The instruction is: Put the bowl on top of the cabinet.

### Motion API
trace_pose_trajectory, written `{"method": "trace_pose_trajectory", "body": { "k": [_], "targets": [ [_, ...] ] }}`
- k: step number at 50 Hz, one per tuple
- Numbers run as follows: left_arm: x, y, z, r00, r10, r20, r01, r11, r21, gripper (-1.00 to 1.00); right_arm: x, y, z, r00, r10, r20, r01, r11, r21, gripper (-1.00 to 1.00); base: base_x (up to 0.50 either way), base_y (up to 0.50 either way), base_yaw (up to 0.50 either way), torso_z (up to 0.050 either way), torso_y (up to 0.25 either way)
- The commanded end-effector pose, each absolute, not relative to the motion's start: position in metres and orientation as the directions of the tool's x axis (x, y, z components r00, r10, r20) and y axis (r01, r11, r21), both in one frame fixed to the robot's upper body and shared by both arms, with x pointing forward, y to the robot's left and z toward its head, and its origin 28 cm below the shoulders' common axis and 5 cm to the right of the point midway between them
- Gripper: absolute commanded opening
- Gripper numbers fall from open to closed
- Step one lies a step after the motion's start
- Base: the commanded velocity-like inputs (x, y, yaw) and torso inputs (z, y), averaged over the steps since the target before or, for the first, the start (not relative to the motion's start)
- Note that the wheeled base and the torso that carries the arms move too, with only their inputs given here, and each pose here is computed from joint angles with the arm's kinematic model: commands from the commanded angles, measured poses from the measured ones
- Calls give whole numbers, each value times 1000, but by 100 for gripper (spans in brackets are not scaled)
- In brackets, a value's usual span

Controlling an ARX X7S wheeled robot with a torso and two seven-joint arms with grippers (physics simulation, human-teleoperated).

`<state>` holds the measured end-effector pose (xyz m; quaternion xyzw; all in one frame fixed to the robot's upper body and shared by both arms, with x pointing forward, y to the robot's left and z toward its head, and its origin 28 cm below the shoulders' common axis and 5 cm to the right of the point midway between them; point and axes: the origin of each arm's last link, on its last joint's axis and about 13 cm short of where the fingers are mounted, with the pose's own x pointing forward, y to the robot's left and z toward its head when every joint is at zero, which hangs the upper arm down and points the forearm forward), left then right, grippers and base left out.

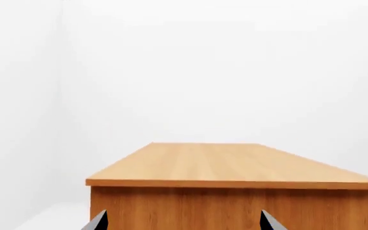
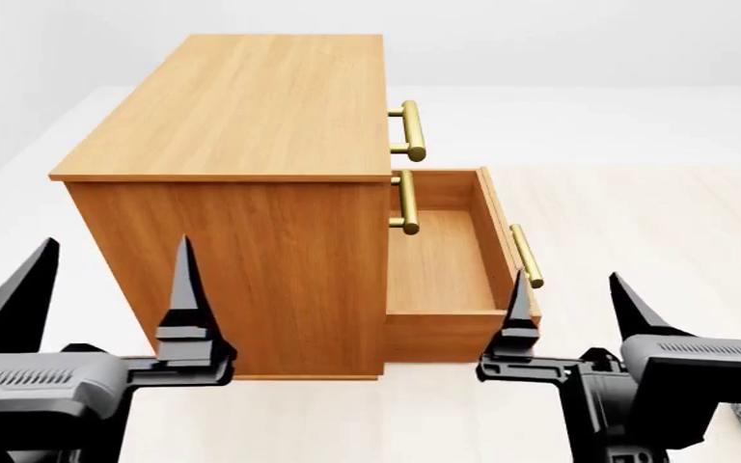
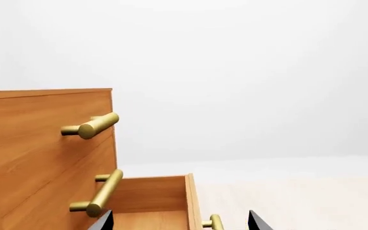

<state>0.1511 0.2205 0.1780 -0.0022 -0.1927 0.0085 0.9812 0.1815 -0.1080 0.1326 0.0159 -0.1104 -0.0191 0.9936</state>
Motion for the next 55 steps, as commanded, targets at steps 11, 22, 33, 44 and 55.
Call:
{"method": "trace_pose_trajectory", "body": {
  "k": [11, 22, 33, 44, 55],
  "targets": [
    [148, 223, 181, 921, 27, 388, -24, 1000, -12, 100, 184, -130, 147, 969, -143, 201, 147, 989, -9, 100, 0, 0, 0, 0, 0],
    [149, 223, 181, 921, 31, 388, -30, 1000, -9, 100, 183, -148, 152, 958, -220, 185, 228, 973, -25, 100, 0, 0, 0, 0, 0],
    [149, 222, 181, 922, 29, 386, -28, 1000, -8, 100, 181, -164, 158, 941, -293, 167, 303, 952, -40, 100, 0, 0, 0, 0, 0],
    [148, 223, 180, 923, 30, 384, -29, 1000, -9, 100, 182, -180, 162, 929, -344, 137, 358, 930, -89, 100, 0, 0, 0, 0, 0],
    [149, 222, 179, 923, 29, 383, -27, 1000, -10, 100, 194, -199, 157, 926, -358, 119, 372, 919, -133, 100, 0, 0, 0, 0, 0]
  ]
}}
